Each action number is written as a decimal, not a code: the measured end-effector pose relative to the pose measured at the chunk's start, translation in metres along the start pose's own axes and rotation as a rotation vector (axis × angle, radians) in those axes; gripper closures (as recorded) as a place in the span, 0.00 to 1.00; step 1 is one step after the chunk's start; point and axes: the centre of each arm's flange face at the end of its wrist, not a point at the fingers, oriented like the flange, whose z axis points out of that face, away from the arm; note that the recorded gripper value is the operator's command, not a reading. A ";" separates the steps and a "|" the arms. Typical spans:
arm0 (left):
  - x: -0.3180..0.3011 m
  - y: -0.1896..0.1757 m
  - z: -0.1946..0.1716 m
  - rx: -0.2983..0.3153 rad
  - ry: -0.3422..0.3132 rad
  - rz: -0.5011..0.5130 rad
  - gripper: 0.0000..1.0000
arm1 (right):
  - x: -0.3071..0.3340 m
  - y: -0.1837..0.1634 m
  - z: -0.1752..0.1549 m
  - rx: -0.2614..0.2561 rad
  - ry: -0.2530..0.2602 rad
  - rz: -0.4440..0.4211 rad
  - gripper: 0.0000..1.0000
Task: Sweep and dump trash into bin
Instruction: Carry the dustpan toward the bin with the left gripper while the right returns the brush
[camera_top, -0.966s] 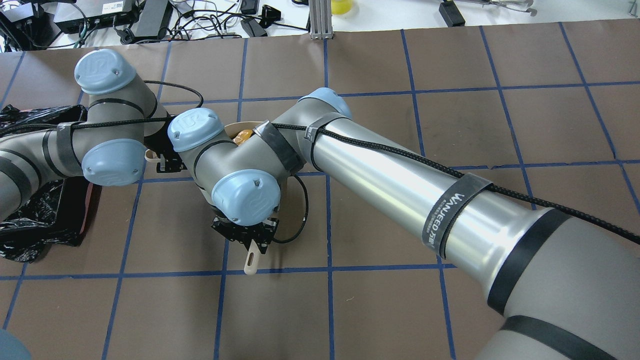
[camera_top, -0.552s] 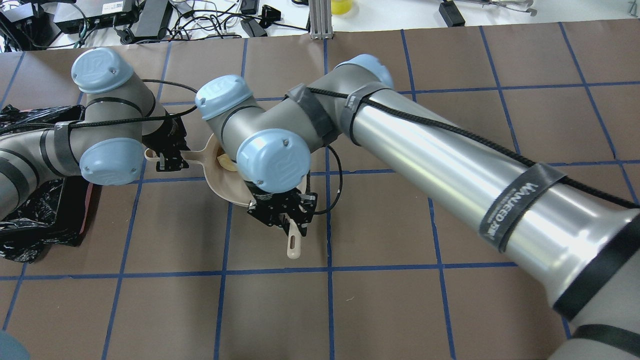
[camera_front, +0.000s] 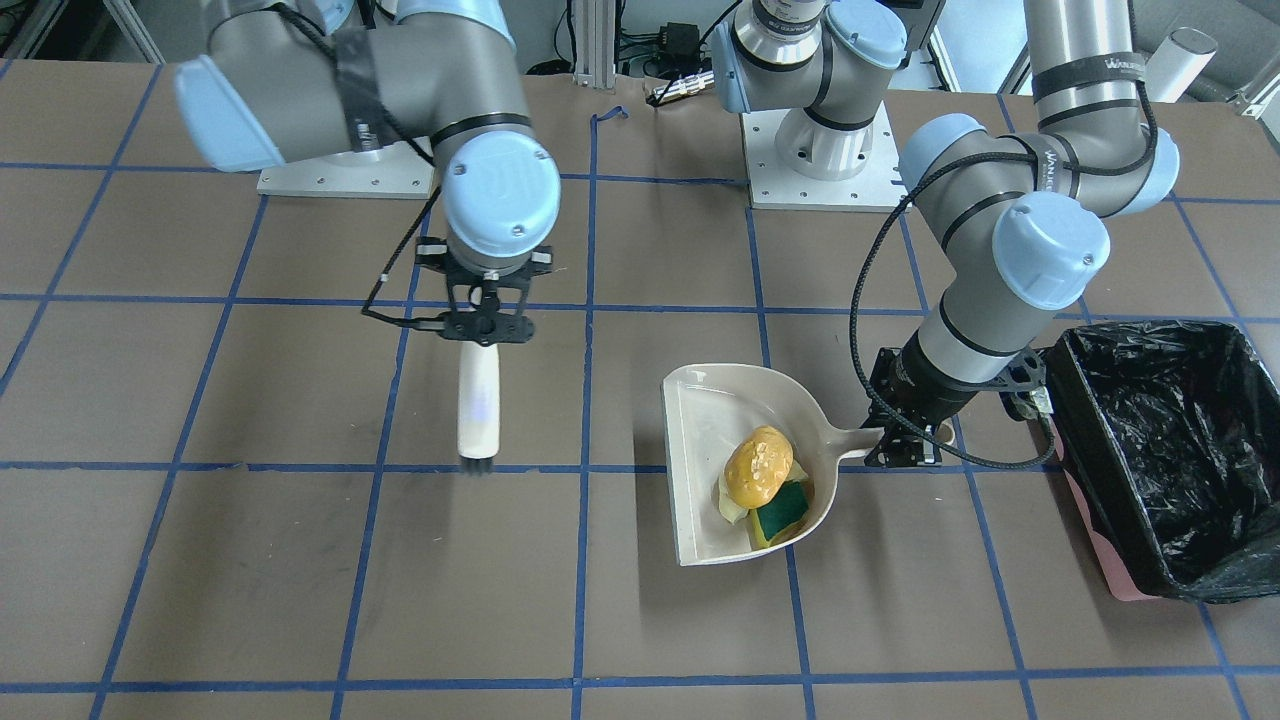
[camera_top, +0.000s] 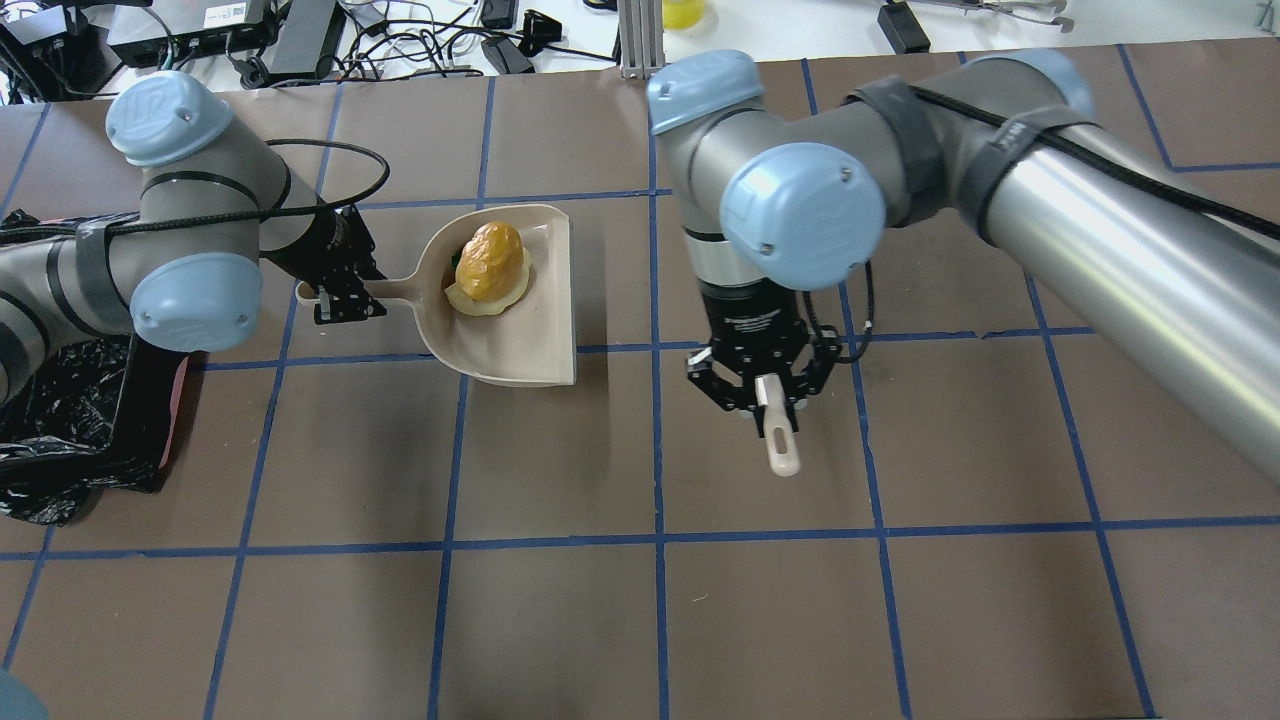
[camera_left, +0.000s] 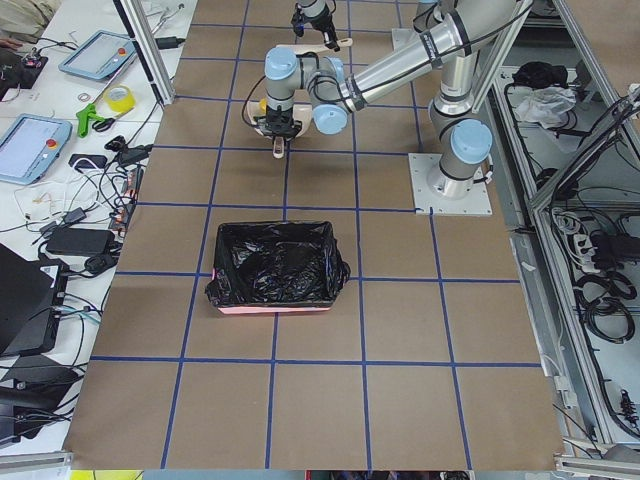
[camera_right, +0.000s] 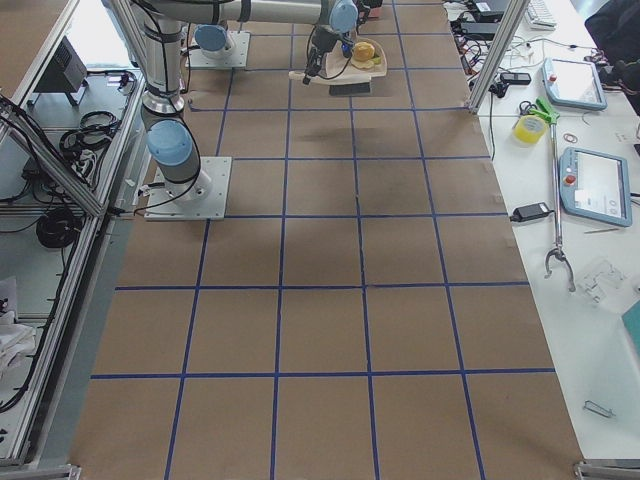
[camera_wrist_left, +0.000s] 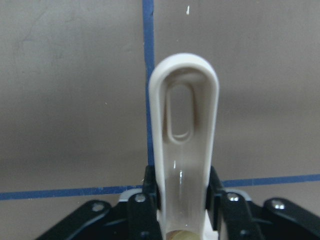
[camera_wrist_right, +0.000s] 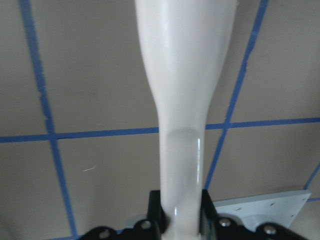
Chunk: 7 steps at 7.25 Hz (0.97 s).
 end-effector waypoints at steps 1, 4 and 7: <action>0.009 -0.011 -0.016 -0.042 -0.006 -0.027 1.00 | 0.051 -0.005 0.017 0.006 -0.007 -0.024 1.00; 0.029 -0.048 -0.054 -0.071 0.003 -0.039 1.00 | 0.197 -0.052 0.054 0.045 -0.071 -0.043 1.00; 0.030 -0.106 -0.075 -0.070 0.011 -0.010 1.00 | 0.272 -0.128 0.073 0.083 -0.068 -0.053 1.00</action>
